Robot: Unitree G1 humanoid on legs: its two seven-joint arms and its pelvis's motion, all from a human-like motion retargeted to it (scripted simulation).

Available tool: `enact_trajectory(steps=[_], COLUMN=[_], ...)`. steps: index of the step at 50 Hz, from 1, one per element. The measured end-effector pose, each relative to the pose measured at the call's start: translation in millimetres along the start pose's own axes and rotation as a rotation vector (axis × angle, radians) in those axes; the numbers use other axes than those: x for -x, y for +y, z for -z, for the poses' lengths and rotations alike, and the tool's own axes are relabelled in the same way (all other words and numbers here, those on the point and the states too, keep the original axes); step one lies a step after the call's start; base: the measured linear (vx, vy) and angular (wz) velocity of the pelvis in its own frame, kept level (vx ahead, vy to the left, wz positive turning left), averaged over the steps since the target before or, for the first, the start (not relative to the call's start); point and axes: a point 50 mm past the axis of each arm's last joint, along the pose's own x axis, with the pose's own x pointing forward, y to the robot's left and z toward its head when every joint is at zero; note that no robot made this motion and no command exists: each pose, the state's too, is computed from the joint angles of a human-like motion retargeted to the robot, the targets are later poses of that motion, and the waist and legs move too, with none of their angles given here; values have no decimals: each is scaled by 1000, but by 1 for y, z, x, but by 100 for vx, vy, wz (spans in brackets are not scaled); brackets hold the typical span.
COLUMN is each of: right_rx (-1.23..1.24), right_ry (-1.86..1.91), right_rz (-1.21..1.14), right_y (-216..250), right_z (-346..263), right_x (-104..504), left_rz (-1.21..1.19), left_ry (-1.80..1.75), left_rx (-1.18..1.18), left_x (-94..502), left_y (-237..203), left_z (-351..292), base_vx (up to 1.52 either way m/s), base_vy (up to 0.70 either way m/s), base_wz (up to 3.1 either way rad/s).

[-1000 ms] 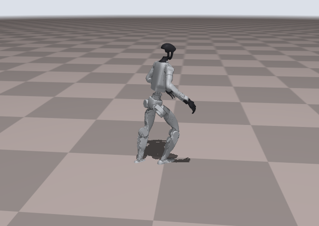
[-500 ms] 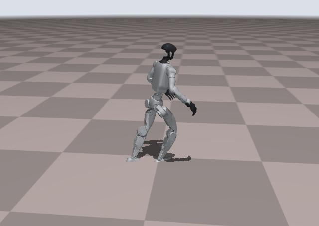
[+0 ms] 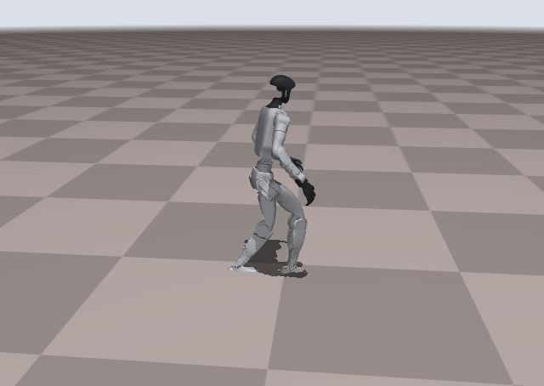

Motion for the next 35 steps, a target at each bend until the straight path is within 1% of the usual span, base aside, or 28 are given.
enact_trajectory(steps=[4, 8, 13, 18, 20, 22, 25, 28, 30, 32, 35], right_rx=[-11, -5, -1, -37, -49, -73, -77, -101, -122, -143, -153], right_ry=[37, 52, -29, -171, -211, -237, -207, -127, -59, 2, 71], right_rz=[26, 74, 222, 383, 430, 473, 451, 367, 274, 160, -2], right_y=[3, -3, -37, -64, -69, -68, -53, -29, -11, 8, 36], right_z=[9, 12, -8, -40, -48, -56, -53, -41, -28, -14, 3], right_x=[0, -1, -4, -2, -1, -2, -7, -18, -23, -24, -22], left_rz=[48, 166, 347, 472, 523, 562, 591, 587, 602, 635, 701], left_ry=[61, 161, 267, 258, 202, 112, -50, -249, -379, -485, -580], left_rx=[-62, -92, -94, -102, -140, -218, -348, -481, -543, -574, -588], left_x=[14, 33, 63, 86, 83, 77, 59, 31, 16, 10, 10], left_y=[4, -3, -8, -1, -1, 9, 6, -4, -20, -37, -60], left_z=[17, 42, 64, 55, 41, 9, -32, -86, -120, -145, -167], base_vx=[-43, -40, -29, -23, -22, -13, -16, -11, -8, -8, -8], base_vy=[-3, -8, -9, -6, -3, -1, -7, -7, -11, -13, -12], base_wz=[-142, -148, -140, -122, -109, -122, -81, -110, -138, -127, -93])
